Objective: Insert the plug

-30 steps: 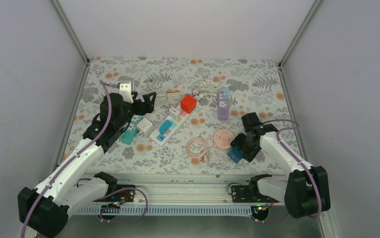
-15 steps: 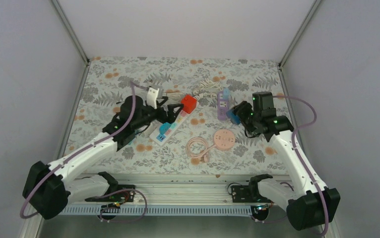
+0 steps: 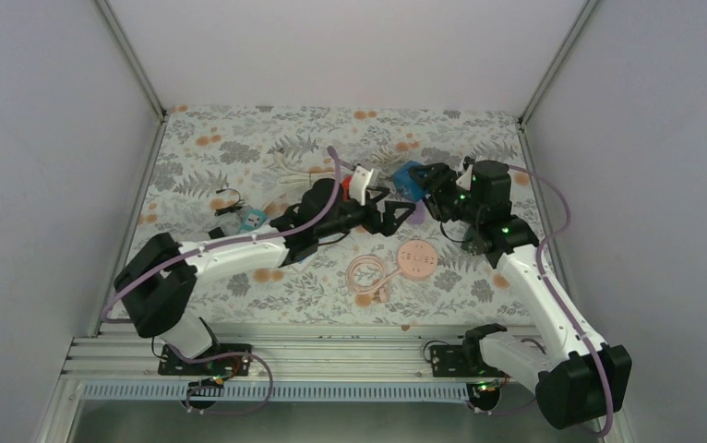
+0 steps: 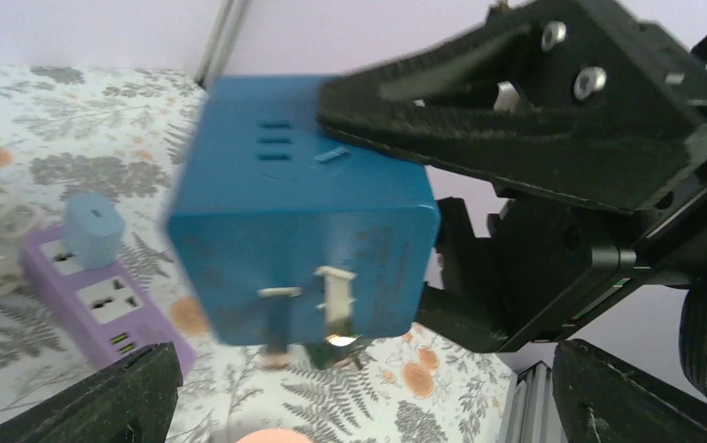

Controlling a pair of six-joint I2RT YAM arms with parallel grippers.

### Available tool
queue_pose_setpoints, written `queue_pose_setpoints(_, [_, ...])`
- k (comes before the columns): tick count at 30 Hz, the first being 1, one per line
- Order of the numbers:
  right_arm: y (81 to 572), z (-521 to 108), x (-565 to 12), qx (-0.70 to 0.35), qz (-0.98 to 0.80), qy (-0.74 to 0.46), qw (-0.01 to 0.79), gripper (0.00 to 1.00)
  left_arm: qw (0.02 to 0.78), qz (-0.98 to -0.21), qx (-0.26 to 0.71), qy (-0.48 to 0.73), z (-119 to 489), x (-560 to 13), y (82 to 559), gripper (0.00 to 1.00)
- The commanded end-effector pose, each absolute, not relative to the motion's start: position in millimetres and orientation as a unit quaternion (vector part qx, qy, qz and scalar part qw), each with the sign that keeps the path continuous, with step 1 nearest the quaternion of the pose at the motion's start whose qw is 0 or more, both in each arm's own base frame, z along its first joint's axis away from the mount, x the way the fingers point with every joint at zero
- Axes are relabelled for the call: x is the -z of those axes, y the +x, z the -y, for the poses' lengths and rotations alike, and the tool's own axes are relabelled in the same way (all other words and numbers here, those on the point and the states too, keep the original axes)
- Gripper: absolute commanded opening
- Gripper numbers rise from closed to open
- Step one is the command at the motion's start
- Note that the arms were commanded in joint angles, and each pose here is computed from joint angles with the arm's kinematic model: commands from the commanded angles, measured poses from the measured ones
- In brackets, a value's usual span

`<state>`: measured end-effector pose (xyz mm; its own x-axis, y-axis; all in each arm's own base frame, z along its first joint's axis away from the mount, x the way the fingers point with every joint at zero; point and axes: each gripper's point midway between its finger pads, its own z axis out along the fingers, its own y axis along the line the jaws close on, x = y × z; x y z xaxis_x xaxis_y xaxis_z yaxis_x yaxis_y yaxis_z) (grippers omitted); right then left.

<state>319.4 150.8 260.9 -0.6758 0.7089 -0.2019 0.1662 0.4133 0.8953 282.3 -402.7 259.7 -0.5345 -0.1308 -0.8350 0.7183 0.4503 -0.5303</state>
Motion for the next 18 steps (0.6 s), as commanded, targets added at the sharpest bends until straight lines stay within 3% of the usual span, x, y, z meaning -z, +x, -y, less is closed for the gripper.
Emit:
queue_pose_setpoints(1, [316.9,-166.2,-299.8,-0.516,-0.766,0.222,0.312,0.57,0.473,-0.699,0.504,0.183,426.0,-285.1,286.4,1.00])
queue_pose_setpoints(18, [306.7,-176.6,-290.6,-0.539,-0.768,0.210,0.276,0.58,0.521,-0.734,0.424,0.098,413.6,-267.0,319.3,1.00])
